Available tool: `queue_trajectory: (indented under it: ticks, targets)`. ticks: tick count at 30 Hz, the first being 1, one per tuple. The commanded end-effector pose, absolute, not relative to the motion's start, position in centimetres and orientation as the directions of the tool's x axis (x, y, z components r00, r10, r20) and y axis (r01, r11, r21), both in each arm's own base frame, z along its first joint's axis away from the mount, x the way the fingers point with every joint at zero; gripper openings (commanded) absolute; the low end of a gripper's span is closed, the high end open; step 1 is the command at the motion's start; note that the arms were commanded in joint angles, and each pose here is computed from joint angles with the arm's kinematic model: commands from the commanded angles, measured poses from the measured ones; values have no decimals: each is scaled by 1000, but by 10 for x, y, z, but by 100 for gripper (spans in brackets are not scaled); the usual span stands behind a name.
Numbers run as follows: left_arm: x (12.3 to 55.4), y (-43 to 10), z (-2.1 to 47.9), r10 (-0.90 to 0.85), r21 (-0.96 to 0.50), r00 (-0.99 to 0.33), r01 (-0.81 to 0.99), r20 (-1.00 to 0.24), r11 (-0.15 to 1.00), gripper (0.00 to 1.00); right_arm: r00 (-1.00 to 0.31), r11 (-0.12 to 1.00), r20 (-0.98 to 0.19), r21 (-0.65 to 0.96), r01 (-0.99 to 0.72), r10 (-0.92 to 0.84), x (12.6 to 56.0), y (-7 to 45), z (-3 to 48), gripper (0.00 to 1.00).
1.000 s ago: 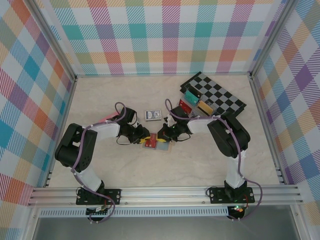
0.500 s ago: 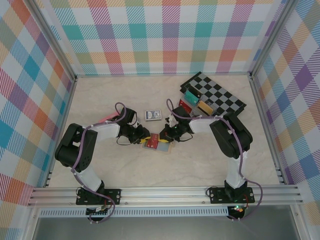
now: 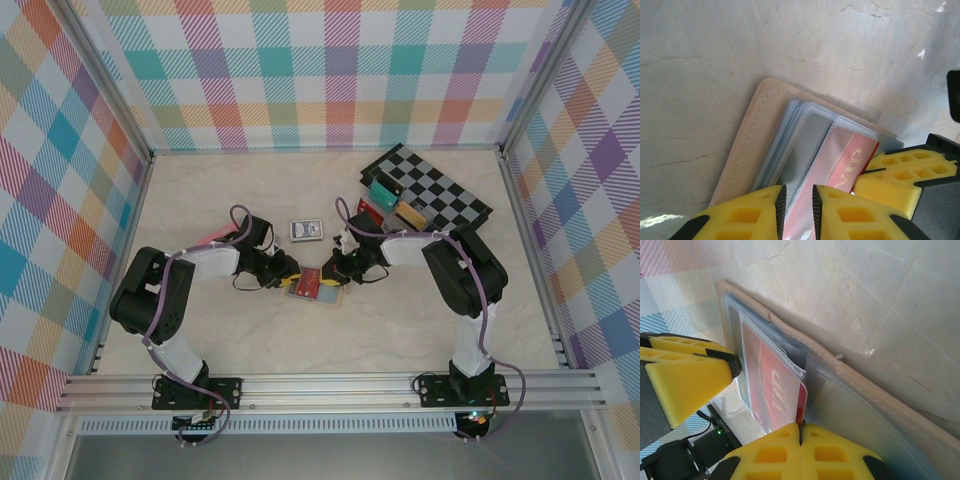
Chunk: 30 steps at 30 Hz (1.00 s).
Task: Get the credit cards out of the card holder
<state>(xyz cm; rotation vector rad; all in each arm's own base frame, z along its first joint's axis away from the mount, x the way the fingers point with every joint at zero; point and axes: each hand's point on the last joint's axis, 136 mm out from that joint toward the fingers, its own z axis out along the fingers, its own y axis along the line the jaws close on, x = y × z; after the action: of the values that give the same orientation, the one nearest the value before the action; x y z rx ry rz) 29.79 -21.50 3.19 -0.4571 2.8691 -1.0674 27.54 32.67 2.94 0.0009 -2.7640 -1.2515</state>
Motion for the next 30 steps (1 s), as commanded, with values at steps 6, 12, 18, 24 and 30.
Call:
queue_trajectory:
  ticks: [6,12,18,24,30]
  targets:
    - [282,-207,21,-221,-591,-967,-251,125,767,27,-982,628,43,773,-84,-185,273,333,39,0]
    - [279,-206,17,-203,-580,-969,-245,137,777,27,-978,626,31,772,-109,-208,279,336,40,0]
    - [279,-210,19,-193,-598,-972,-236,137,766,22,-978,630,39,770,-100,-203,284,335,36,0]
    - [278,-201,10,-214,-552,-967,-253,136,795,13,-979,638,51,765,-89,-198,283,334,34,0]
    - [272,-187,-1,-222,-463,-967,-256,128,849,6,-979,643,56,761,-84,-195,282,333,37,0]
